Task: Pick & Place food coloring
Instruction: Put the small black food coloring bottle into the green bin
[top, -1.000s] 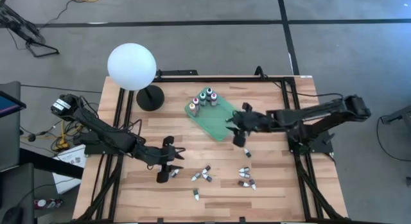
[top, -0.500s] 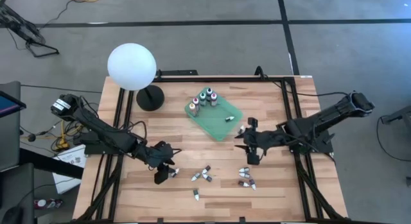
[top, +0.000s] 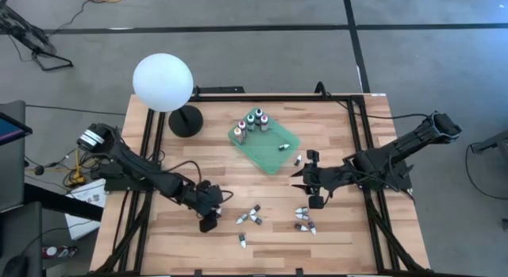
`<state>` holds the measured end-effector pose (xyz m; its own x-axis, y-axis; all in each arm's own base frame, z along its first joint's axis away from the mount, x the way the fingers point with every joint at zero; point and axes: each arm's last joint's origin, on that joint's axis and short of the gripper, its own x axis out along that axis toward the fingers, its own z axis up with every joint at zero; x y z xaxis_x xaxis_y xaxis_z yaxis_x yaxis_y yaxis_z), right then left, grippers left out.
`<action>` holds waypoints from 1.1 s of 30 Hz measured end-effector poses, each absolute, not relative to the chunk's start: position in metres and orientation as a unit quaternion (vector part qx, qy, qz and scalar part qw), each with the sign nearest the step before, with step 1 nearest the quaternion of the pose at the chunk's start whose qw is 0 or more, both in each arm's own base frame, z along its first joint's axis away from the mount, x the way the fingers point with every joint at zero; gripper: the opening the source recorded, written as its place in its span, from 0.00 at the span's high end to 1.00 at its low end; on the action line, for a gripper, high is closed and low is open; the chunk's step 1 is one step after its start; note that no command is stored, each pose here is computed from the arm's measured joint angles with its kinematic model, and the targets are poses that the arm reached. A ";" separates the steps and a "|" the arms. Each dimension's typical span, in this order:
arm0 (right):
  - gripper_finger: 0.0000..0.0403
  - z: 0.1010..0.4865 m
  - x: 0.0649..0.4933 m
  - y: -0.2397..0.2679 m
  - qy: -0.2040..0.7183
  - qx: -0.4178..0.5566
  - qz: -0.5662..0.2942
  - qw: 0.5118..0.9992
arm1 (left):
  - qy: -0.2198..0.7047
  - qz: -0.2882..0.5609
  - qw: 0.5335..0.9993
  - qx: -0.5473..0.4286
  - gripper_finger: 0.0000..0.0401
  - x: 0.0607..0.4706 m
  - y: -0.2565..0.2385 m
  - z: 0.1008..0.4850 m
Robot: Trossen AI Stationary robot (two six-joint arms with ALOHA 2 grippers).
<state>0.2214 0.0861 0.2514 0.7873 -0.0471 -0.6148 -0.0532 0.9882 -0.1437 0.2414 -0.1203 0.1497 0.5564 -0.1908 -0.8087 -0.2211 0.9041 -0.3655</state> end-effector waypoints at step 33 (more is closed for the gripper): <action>0.67 0.251 0.221 0.086 0.330 -0.078 0.002 0.941 | 0.528 0.020 0.830 -0.179 0.57 0.251 -0.129 0.145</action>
